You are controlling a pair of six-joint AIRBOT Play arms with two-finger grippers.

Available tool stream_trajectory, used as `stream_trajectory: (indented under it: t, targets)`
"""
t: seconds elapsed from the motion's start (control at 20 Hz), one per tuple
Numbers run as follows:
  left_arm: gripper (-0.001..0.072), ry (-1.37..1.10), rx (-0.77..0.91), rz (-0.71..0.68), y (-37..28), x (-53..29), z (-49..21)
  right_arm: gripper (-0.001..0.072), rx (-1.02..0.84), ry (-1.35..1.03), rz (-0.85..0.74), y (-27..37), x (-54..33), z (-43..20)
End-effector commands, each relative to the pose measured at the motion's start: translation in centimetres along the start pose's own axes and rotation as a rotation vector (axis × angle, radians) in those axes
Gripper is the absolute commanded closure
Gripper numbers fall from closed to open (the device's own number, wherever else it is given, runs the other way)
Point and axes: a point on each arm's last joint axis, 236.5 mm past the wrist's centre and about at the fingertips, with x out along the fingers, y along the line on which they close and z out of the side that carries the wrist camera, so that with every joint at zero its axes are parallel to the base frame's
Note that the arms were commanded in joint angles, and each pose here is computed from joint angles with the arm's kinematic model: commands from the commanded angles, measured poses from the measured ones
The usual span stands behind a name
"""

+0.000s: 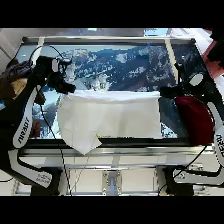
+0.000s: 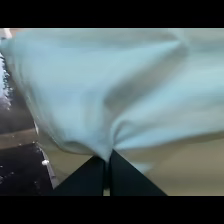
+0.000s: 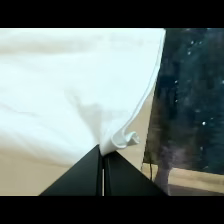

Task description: Fold the shirts.

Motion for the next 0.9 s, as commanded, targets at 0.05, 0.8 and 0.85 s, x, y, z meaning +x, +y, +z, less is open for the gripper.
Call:
stream_trajectory:
  t: [0.05,0.8,0.85]
  targets:
    - [0.0695,0.082,0.002,-0.009,-0.7,5.0,-3.5,0.0686,0.078,0.038,0.037,0.2,3.1,-3.4]
    - [0.0225,-0.132,-0.086,0.113,2.3,2.6,0.6,0.0342,0.144,0.148,0.104,1.8,3.7,-8.5]
    - [0.0224,-0.191,-0.081,0.119,2.5,0.2,1.2,0.0342,0.111,0.141,0.083,1.6,2.5,-8.5]
